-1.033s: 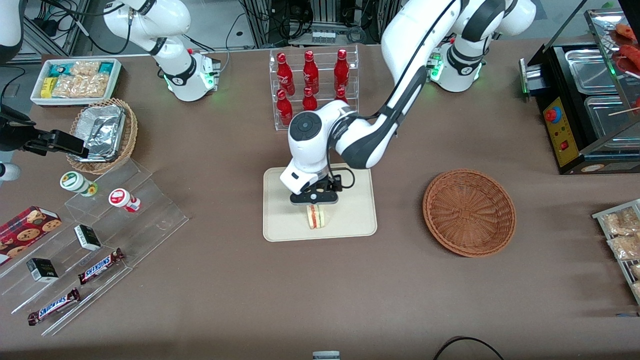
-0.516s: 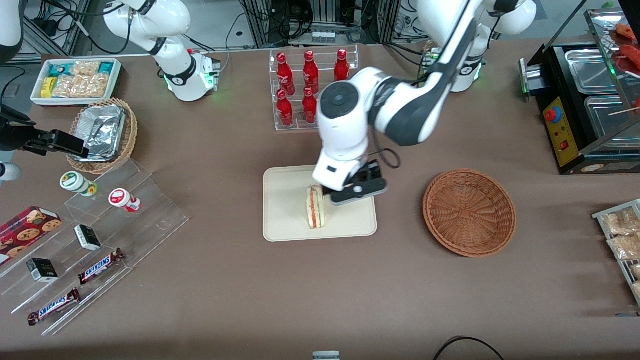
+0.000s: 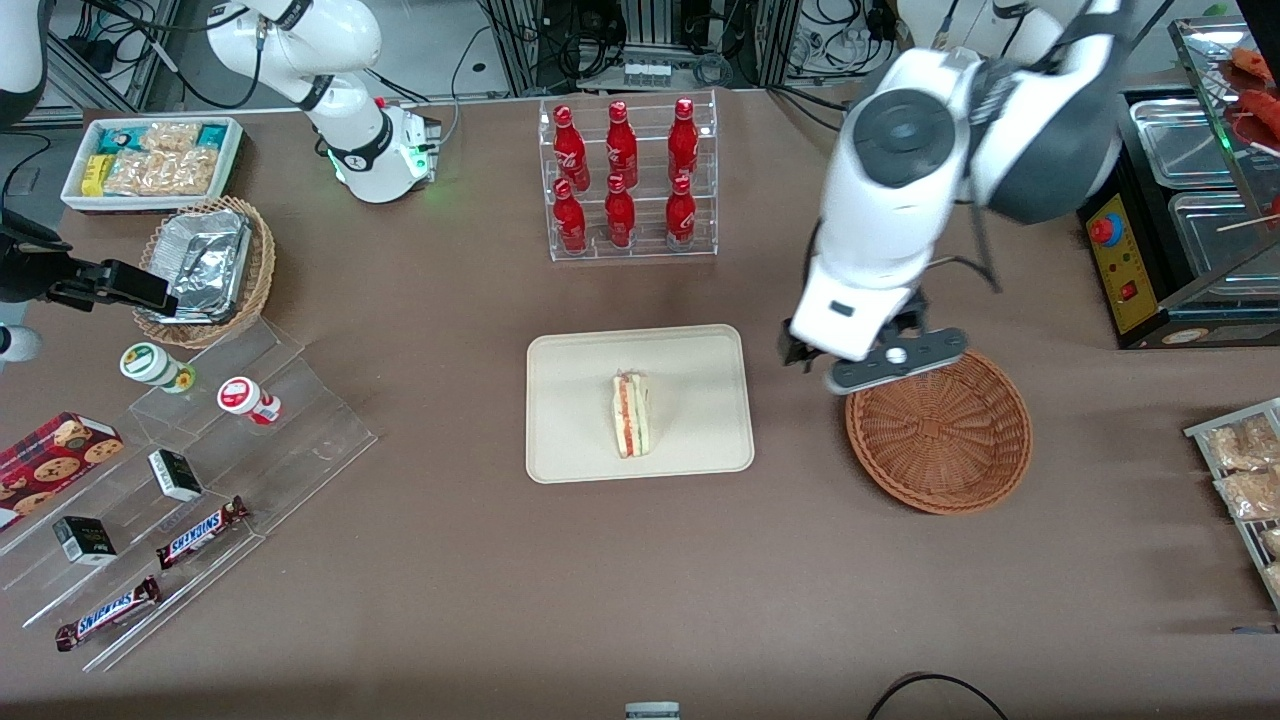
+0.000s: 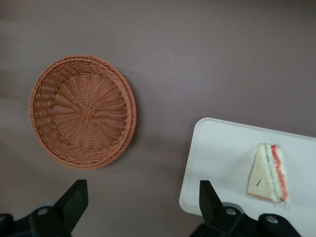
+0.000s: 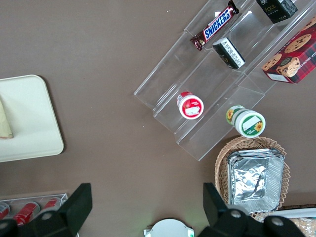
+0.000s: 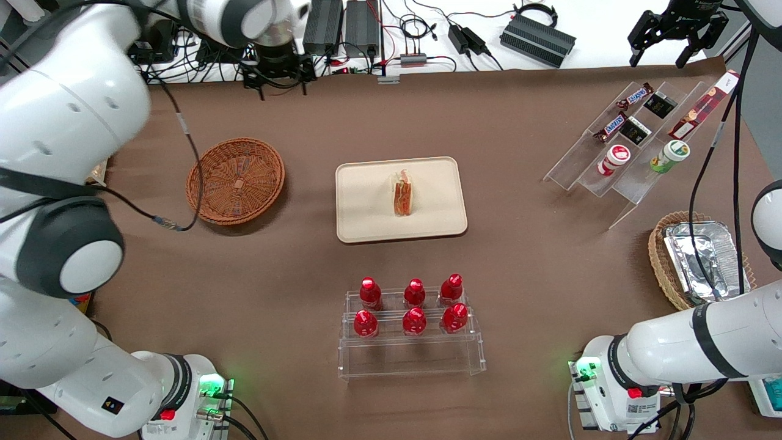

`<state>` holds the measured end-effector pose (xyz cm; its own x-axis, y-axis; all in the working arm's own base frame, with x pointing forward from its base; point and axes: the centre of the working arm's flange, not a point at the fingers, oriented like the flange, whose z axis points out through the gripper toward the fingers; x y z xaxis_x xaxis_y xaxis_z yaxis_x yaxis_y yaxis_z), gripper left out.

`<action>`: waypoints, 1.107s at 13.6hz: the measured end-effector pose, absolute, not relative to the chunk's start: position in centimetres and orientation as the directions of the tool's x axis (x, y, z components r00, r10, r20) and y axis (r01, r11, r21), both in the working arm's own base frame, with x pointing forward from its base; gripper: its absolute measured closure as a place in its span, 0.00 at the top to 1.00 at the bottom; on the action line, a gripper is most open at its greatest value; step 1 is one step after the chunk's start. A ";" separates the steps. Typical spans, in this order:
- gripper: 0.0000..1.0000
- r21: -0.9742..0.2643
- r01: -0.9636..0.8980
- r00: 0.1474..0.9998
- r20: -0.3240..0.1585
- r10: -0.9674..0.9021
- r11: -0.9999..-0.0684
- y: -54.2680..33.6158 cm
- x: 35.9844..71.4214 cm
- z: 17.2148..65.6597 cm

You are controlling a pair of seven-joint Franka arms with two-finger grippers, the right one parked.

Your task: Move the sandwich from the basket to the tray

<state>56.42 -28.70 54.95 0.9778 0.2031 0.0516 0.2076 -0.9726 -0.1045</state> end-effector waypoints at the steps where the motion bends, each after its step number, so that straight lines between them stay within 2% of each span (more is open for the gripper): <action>1: 1.00 -0.104 0.180 0.984 0.036 0.177 -0.978 -26.4 56.4 56.1; 6: 1.00 -0.057 0.066 0.998 0.007 0.066 -0.996 -15.2 55.7 60.4; 11: 1.00 -0.028 0.008 1.000 0.001 0.008 -1.000 -6.4 54.2 61.7; 15: 1.00 -0.026 -0.020 1.000 -0.001 -0.019 -0.999 -3.3 54.1 61.8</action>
